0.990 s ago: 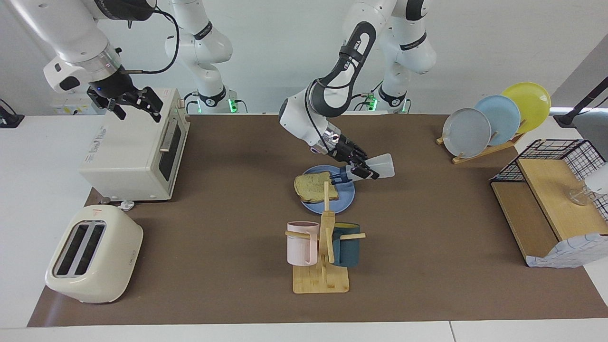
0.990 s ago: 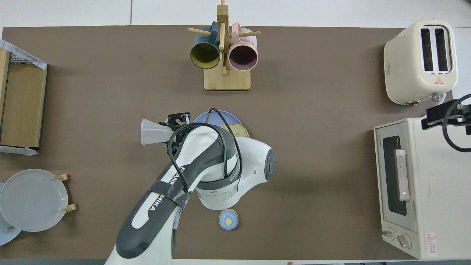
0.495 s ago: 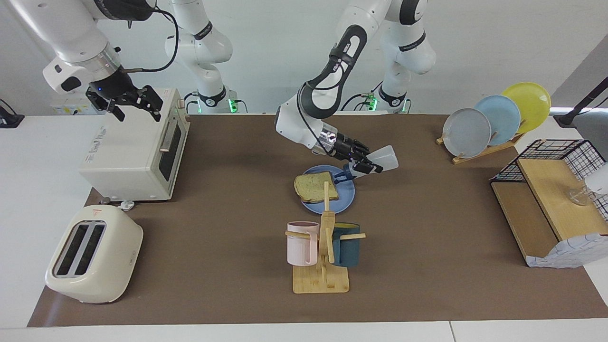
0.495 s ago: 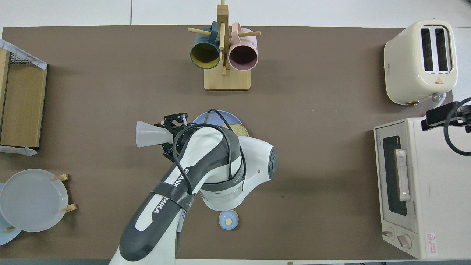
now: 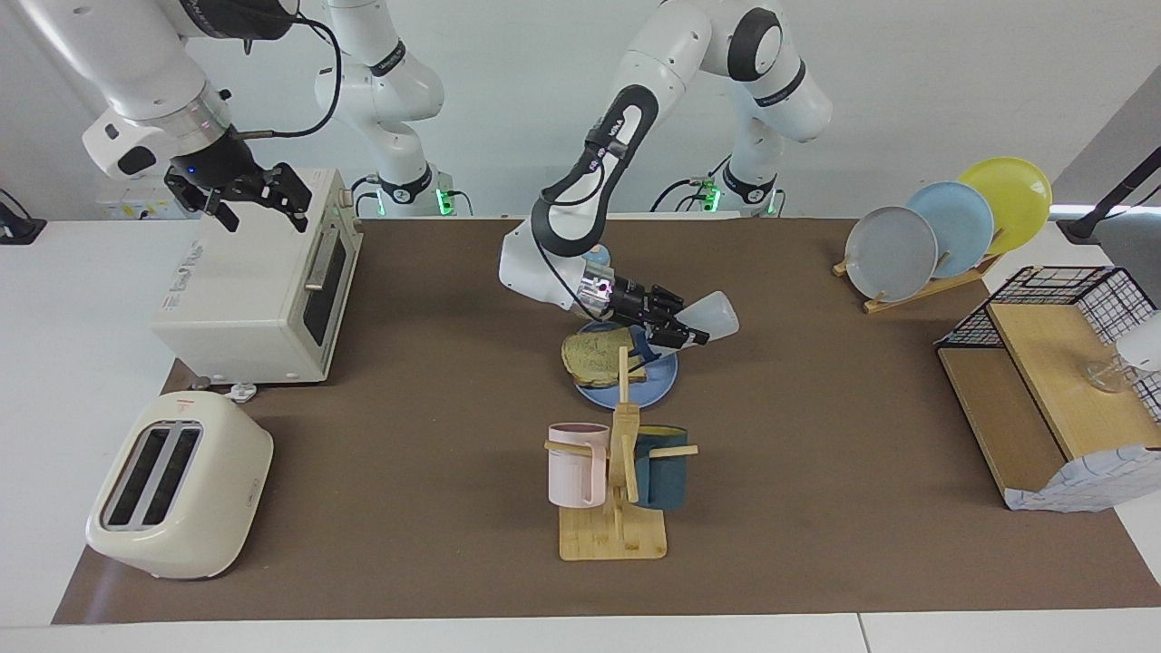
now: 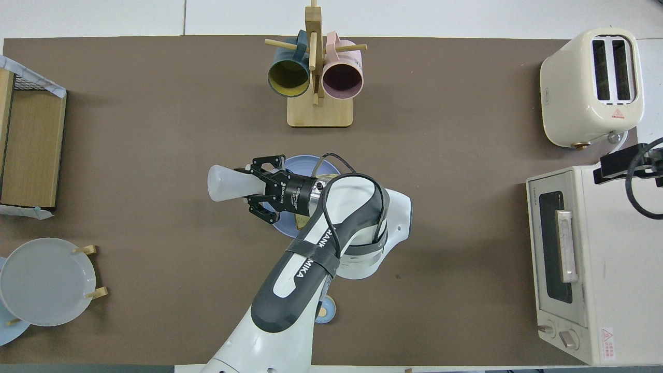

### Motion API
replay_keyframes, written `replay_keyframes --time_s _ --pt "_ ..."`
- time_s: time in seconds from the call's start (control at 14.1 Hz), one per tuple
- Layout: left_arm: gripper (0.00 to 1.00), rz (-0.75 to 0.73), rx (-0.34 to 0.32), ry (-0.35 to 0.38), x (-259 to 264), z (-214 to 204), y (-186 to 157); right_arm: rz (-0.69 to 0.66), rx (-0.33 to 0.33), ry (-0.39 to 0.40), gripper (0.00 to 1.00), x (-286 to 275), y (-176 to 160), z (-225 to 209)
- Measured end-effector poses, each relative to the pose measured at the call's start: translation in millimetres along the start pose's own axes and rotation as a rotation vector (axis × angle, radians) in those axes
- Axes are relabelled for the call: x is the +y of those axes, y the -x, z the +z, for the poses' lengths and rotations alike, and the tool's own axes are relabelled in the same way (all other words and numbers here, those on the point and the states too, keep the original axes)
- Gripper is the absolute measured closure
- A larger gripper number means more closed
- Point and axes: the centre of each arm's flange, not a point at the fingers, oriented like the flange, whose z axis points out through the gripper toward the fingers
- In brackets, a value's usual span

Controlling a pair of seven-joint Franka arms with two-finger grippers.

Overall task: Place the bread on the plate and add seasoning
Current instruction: 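Invert the bottle over the toast with the left gripper, then shake the inverted bottle over the toast with the left gripper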

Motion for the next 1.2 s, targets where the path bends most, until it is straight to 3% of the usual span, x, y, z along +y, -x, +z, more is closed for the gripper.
replay_keyframes --time_s 0.64,1.2 --pt "0.55 -0.036 -0.1 -0.064 -30.4 39.9 11.2 0.0 0.0 0.0 0.0 0.0 0.0 0.0" --pt "0.55 -0.004 -0.14 -0.173 21.5 -40.2 11.1 0.0 0.0 0.0 0.0 0.0 0.0 0.0"
